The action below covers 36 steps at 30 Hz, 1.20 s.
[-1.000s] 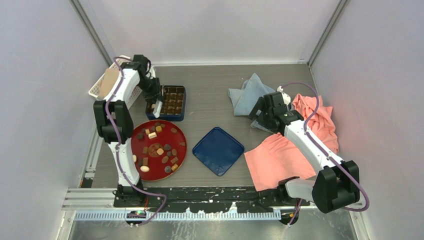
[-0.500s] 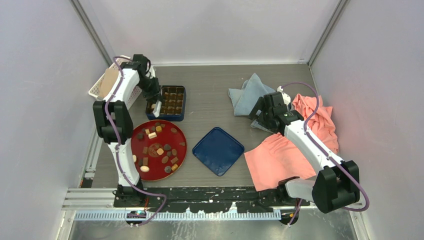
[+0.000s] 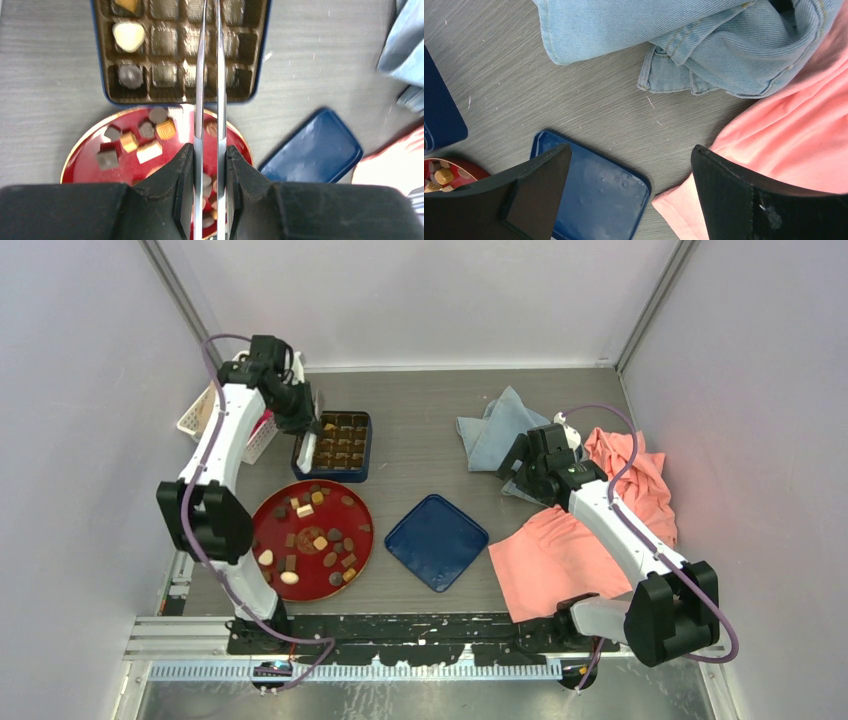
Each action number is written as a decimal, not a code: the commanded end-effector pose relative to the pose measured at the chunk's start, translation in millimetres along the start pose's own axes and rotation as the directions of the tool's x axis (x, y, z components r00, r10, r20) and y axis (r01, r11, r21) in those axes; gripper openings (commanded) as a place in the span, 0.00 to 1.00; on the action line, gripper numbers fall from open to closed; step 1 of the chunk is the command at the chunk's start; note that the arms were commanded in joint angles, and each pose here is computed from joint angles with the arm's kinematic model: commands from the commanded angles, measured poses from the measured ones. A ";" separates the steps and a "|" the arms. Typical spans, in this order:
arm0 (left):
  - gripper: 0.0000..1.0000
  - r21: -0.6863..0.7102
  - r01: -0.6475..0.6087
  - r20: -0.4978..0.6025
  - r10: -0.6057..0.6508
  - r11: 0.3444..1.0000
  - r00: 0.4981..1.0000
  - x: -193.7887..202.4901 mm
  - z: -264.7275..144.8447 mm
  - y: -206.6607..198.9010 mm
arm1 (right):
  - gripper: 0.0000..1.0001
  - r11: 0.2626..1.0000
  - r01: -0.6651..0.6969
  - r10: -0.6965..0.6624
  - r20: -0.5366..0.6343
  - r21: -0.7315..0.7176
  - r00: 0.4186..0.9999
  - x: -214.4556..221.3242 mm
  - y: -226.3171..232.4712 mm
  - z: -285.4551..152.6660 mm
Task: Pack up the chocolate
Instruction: Pick up the fake chocolate from the plate.
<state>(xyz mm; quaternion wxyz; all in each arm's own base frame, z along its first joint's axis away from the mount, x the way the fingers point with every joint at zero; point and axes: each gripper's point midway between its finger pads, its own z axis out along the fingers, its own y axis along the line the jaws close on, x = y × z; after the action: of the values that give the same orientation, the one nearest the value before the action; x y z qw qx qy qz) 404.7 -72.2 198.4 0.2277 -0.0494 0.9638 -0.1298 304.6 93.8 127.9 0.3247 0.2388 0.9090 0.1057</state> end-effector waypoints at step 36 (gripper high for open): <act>0.27 -0.157 0.093 -0.332 -0.141 0.983 0.933 265.7 -44.4 3.6 | 0.94 0.997 -0.011 0.013 0.020 -0.082 1.000 -5.7 24.9 1.0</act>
<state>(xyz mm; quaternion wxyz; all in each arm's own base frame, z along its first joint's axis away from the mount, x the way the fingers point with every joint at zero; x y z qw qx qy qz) 137.2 -91.6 117.3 0.0198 -0.0950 0.9935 -0.0597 310.9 110.1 122.6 0.3172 0.2308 0.9108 0.1288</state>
